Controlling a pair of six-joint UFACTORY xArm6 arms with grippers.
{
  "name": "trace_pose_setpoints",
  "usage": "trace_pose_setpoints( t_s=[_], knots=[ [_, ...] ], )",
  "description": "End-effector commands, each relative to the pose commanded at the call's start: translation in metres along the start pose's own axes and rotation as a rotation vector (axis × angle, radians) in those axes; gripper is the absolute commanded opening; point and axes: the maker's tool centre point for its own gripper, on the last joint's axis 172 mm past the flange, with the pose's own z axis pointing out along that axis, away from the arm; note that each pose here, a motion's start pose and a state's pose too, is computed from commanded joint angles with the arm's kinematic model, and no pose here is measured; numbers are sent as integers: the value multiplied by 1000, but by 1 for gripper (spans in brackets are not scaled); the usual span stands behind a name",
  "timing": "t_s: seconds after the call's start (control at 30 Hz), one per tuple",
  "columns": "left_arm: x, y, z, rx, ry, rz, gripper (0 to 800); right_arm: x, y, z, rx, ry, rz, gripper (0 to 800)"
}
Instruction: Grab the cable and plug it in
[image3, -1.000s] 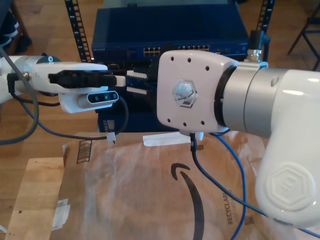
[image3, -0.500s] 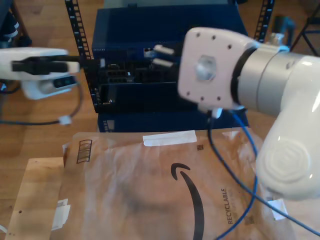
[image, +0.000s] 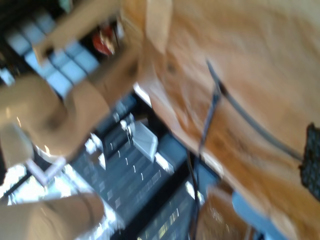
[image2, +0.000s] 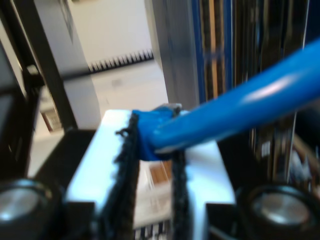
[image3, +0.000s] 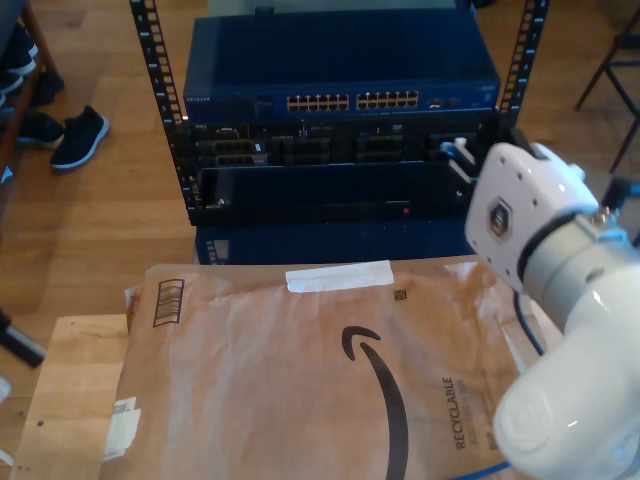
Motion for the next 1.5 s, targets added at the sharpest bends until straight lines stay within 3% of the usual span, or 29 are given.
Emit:
trace_pose_setpoints(
  t_s=[0.07, 0.2, 0.3, 0.47, 0.6, 0.77, 0.83, 1.07, 1.17, 1.33, 1.5],
  knots=[
    [24, -10, 18, 4, 12, 16, 798, 4, 2, -8, 41, 56, -74, 1],
    [55, -29, 37, -81, 27, 126, 798, -14, 4, -19, 86, 126, -194, 1],
    [89, -56, 56, -85, 88, 181, 798, -25, 12, -20, 76, 126, -202, 1],
    [137, -80, 105, -63, 105, 219, 799, -3, 16, -22, 75, 238, -196, 2],
    [194, -59, 130, -170, 172, 169, 799, -3, 23, -22, 85, 262, -239, 1],
    [219, -50, 162, -253, 135, 248, 799, -4, 23, -21, 83, 262, -238, 1],
    [227, -48, 165, -286, 136, 248, 799, -7, 20, -17, 86, 262, -229, 1],
    [247, -24, 193, -312, 192, 247, 799, -37, 30, 16, 77, 264, -236, 1],
    [254, -26, 195, -342, 194, 226, 799, -48, 31, 28, 81, 263, -229, 1],
    [259, -22, 196, -364, 211, 249, 799, -60, 43, 55, 35, 249, -200, 1],
    [259, -20, 196, -364, 227, 341, 799, -59, 49, 64, 20, 256, -198, 1]
  ],
)
